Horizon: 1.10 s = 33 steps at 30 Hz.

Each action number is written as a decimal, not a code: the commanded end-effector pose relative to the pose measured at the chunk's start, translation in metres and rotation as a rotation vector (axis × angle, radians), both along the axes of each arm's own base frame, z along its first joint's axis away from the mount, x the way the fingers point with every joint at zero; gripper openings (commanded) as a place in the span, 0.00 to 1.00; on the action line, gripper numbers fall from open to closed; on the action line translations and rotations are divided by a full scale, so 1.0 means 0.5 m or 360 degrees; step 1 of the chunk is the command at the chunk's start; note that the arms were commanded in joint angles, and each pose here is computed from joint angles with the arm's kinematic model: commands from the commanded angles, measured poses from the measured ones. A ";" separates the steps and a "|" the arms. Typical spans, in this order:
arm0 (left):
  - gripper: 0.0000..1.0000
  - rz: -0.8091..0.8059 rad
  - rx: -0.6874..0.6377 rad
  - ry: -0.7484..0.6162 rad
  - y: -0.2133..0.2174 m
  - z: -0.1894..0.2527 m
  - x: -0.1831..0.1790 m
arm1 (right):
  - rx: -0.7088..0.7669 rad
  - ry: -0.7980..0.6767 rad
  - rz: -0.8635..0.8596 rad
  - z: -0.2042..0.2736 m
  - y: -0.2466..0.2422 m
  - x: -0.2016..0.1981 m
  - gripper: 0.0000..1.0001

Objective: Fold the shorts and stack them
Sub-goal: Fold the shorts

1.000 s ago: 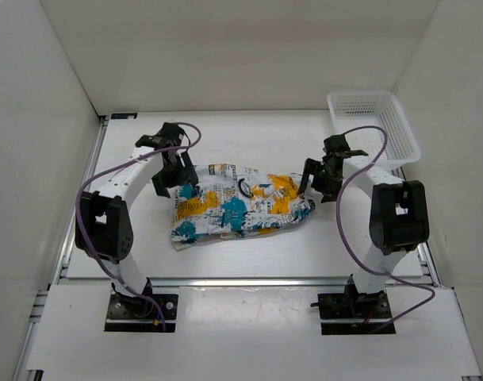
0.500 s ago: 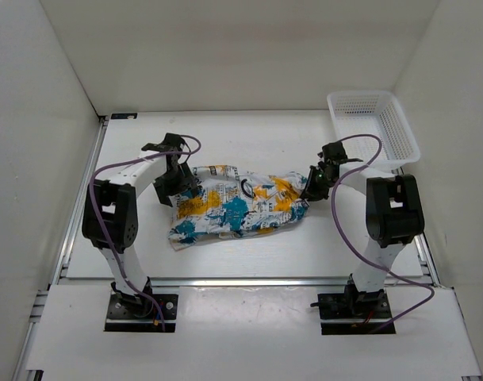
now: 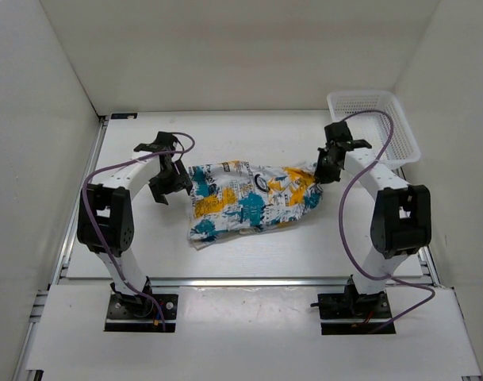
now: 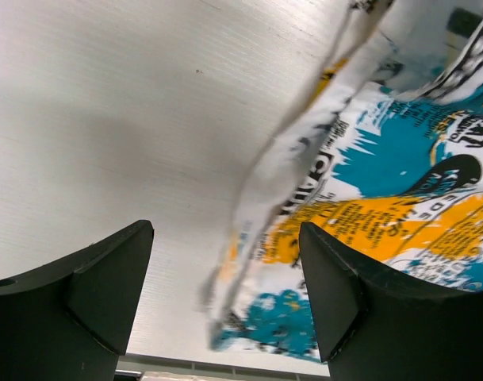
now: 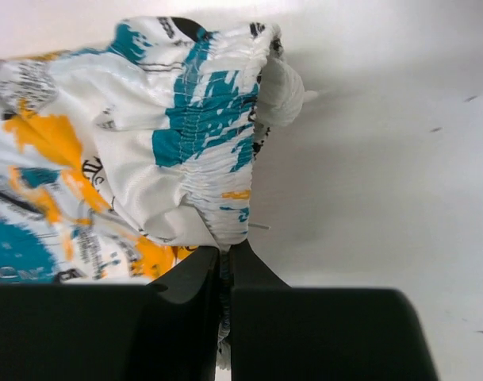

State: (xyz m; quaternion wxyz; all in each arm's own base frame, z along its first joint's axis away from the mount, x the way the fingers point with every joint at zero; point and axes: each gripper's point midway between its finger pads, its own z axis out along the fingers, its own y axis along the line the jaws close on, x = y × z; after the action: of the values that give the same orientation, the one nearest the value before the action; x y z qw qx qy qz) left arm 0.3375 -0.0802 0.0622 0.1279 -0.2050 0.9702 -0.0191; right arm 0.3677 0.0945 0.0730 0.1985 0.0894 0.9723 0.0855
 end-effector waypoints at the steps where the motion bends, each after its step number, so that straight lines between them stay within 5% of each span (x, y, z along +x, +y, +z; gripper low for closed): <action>1: 0.85 -0.0040 -0.0059 -0.0103 -0.007 0.045 0.003 | -0.0204 -0.0177 0.0017 0.112 -0.018 0.022 0.00; 16: 0.85 -0.0085 -0.0052 -0.0103 -0.013 0.049 0.002 | -0.0478 -0.0454 0.0321 0.321 0.235 0.021 0.00; 26: 0.81 -0.0137 -0.0045 0.0026 -0.038 -0.039 -0.002 | -0.0429 -0.0428 0.0522 0.295 0.412 0.005 0.00; 33: 0.73 -0.0108 0.0006 0.0007 -0.029 -0.039 -0.012 | -0.0462 -0.0393 0.0505 0.282 0.395 -0.002 0.00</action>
State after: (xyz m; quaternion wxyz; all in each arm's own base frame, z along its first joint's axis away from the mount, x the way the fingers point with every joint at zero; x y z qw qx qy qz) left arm 0.3271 -0.0962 0.0286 0.0938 -0.1695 0.9808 -0.0202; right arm 0.3672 0.3047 0.1962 0.2972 -0.1227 0.9468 -0.0128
